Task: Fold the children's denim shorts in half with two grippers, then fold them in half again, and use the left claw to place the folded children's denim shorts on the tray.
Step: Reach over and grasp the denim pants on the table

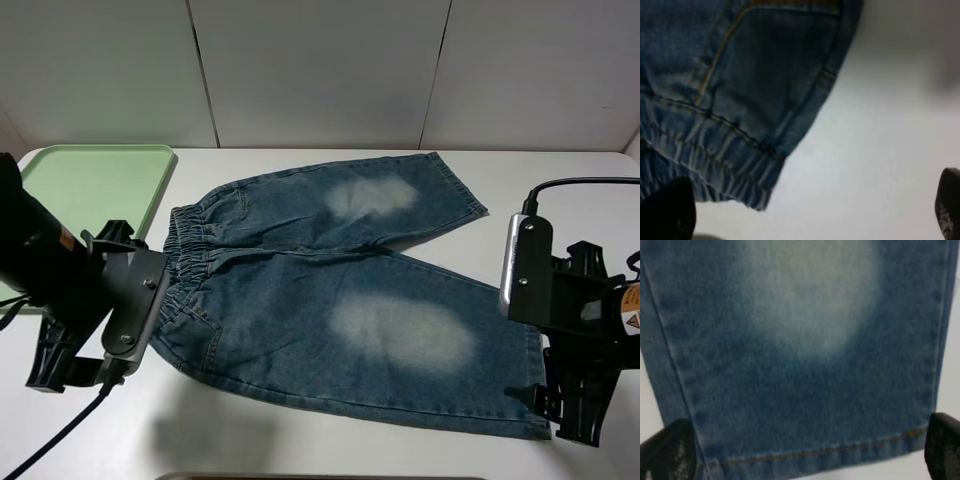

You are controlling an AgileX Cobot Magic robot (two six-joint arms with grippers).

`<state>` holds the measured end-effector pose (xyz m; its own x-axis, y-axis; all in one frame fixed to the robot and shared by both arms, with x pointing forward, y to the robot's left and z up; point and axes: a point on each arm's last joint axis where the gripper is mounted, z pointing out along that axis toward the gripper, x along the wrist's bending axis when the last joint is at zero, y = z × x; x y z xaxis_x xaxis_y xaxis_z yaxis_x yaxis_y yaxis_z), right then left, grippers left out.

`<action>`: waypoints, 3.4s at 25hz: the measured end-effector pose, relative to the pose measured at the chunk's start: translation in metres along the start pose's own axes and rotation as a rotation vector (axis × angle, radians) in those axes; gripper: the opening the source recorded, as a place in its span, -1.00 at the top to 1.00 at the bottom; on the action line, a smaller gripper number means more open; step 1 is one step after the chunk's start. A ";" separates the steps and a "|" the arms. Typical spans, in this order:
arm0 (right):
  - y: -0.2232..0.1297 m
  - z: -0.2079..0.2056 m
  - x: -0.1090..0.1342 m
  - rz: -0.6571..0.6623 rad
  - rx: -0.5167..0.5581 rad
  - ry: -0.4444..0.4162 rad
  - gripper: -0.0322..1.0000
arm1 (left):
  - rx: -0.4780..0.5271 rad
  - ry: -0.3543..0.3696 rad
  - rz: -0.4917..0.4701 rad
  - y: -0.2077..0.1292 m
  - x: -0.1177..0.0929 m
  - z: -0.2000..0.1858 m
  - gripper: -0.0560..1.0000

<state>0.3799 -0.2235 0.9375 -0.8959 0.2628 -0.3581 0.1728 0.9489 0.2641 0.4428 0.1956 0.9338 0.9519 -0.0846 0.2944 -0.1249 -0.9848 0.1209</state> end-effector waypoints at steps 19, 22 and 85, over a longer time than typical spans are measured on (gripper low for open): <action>-0.002 0.029 0.020 -0.067 0.047 0.120 -0.41 | -0.058 0.089 -0.060 0.006 0.010 0.009 -0.91; 0.005 0.031 0.034 -0.155 -0.007 0.122 -0.41 | -0.061 0.094 -0.061 0.006 0.011 0.009 -0.91; -0.006 0.063 0.038 -0.271 0.071 0.178 0.96 | -0.055 0.082 -0.040 0.004 0.006 0.011 -0.90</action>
<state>0.3701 -0.2081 0.8662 -0.9695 -0.0300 -0.2431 -0.0596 0.9915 0.1156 0.4515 0.1891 0.9256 0.9305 -0.0306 0.3650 -0.1048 -0.9771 0.1851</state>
